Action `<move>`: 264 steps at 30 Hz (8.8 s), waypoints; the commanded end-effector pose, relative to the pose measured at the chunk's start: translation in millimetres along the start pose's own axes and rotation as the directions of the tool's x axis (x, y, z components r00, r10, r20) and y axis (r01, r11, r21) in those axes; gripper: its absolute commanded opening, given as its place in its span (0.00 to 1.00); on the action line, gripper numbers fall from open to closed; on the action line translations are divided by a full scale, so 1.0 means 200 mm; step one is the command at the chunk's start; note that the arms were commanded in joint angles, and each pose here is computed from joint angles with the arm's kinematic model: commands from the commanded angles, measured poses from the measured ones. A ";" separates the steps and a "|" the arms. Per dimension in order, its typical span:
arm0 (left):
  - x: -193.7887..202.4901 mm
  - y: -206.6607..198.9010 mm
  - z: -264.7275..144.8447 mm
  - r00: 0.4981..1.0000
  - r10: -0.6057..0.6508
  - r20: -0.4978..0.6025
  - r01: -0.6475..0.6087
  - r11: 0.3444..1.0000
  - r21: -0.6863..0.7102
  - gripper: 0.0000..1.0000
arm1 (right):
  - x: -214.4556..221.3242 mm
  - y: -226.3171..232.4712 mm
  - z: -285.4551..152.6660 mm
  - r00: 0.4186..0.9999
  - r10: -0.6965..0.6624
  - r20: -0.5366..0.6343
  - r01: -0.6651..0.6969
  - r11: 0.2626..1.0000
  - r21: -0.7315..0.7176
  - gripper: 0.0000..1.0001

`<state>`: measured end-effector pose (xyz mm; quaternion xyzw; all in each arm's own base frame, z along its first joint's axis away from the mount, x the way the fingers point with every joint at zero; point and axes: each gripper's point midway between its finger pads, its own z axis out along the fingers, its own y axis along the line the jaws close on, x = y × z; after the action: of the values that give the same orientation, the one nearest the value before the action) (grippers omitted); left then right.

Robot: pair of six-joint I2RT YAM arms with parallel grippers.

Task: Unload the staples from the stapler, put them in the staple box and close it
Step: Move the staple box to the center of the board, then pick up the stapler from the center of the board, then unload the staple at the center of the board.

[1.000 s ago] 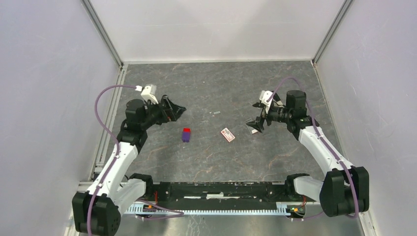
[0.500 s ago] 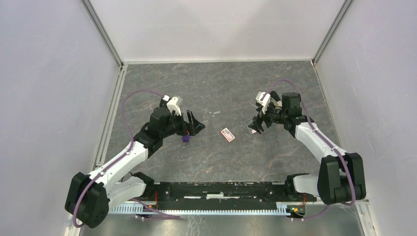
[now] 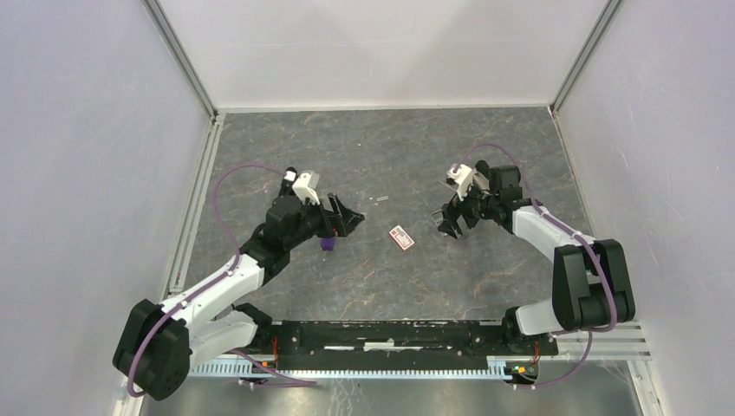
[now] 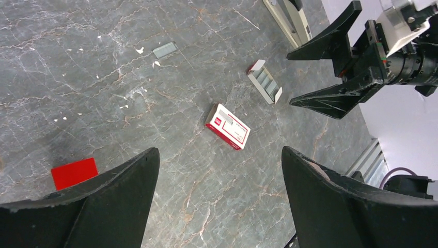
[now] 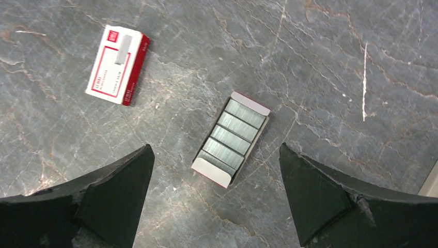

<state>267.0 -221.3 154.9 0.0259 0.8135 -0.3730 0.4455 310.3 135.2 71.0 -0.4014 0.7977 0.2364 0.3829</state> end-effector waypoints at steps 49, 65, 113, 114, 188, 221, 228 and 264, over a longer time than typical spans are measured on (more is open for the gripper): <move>-0.10 -0.02 -0.08 0.991 0.024 0.131 -0.024 1.000 0.002 1.00 | 0.06 -0.02 0.24 0.983 -0.022 -0.183 0.026 0.999 0.022 0.89; -0.12 -0.04 -0.08 0.991 0.030 0.131 -0.033 0.999 0.021 1.00 | 0.05 0.04 0.26 0.981 -0.051 -0.186 0.046 0.998 -0.033 0.86; -0.21 -0.29 0.11 0.992 0.124 0.002 -0.122 0.972 0.200 1.00 | -0.33 -0.19 -0.20 0.988 -0.124 0.095 0.112 0.986 0.124 0.96; -0.22 -0.30 0.11 0.993 0.118 0.009 -0.117 0.970 0.211 1.00 | -0.34 -0.26 -0.23 0.989 -0.121 0.082 0.106 0.979 0.175 0.98; -0.21 -1.10 0.31 0.916 0.170 0.364 -0.400 0.460 0.793 0.75 | -0.89 0.38 -0.57 0.866 -0.123 0.485 0.341 0.854 -0.393 0.00; -0.33 -0.81 0.15 0.886 0.143 0.441 -0.422 0.644 0.639 0.53 | -1.10 0.25 -0.99 0.768 -0.091 0.634 0.322 0.911 -0.259 0.00; -0.27 -0.71 0.05 0.873 0.231 0.429 -0.455 0.705 0.544 0.57 | -1.12 0.07 -0.94 0.782 -0.072 0.619 0.293 0.919 -0.263 0.00; -0.34 -0.63 -0.34 0.842 0.269 0.468 -0.471 0.790 0.393 0.61 | -1.56 -0.43 -0.91 0.602 -0.202 0.772 0.126 0.979 0.158 0.00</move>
<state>208.3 -255.1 281.4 0.2230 0.5816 -0.4861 0.6130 404.3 127.5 389.4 -0.3025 0.5238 0.4992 0.6204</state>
